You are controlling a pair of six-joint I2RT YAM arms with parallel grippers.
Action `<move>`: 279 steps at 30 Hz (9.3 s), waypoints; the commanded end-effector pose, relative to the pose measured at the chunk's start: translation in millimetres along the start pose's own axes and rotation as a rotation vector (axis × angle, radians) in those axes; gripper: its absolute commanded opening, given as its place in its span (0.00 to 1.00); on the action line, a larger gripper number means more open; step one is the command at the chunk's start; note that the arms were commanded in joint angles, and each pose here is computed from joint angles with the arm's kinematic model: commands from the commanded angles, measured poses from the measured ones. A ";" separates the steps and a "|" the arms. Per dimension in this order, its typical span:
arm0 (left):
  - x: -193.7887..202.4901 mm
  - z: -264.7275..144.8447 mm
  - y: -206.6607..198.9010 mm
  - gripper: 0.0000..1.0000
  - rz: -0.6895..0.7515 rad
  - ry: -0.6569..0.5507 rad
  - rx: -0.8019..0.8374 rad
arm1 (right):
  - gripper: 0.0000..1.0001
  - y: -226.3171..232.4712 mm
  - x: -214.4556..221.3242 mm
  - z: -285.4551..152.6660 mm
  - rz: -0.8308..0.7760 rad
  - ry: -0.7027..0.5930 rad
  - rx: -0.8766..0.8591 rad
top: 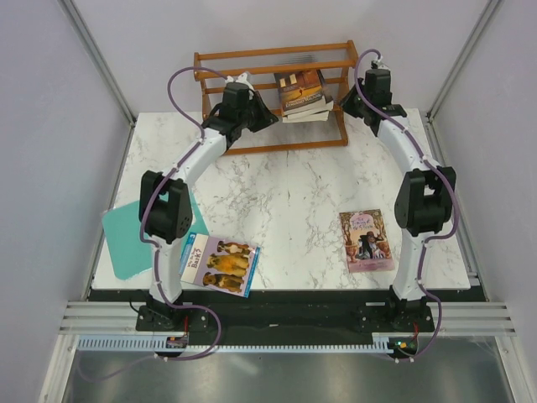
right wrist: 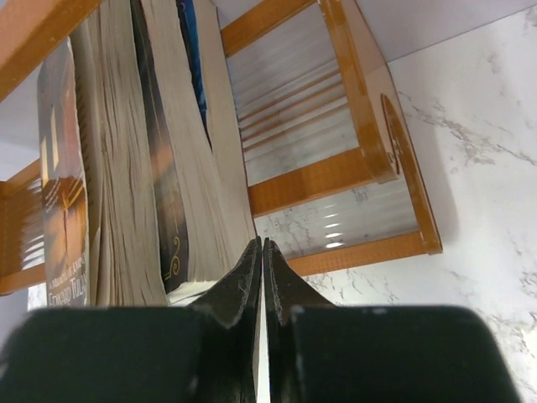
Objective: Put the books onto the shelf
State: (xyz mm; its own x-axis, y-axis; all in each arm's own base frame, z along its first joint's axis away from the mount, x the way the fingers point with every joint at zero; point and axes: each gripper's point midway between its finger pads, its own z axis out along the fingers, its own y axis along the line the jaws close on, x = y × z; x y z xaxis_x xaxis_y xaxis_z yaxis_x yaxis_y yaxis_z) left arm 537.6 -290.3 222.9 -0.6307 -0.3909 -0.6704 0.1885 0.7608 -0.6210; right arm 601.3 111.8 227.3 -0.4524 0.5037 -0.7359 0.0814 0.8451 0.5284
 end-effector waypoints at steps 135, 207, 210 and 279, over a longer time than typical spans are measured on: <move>326.5 -67.6 -101.6 0.83 -0.044 0.778 0.463 | 0.98 -209.6 251.8 -266.5 0.216 0.412 0.682; 324.7 -37.7 5.4 0.85 -0.147 0.841 0.176 | 0.46 -83.1 300.1 -197.1 0.292 0.521 -0.351; 324.4 -35.1 1.5 0.85 -0.147 0.843 0.187 | 0.41 -71.5 302.7 -197.1 0.268 0.543 -0.388; 102.1 -115.0 -77.4 0.02 -0.212 0.297 0.833 | 0.87 5.3 241.9 -215.1 0.380 0.287 -0.541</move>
State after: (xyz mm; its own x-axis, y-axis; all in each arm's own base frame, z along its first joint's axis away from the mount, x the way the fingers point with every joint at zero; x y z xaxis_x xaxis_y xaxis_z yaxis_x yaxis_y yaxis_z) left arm 375.6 -323.8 226.5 -0.8615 -0.2514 -0.4412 0.4266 0.1130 -0.8974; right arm 286.4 192.7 103.3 -0.7475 0.5816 -0.3209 -0.0269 0.4562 0.8895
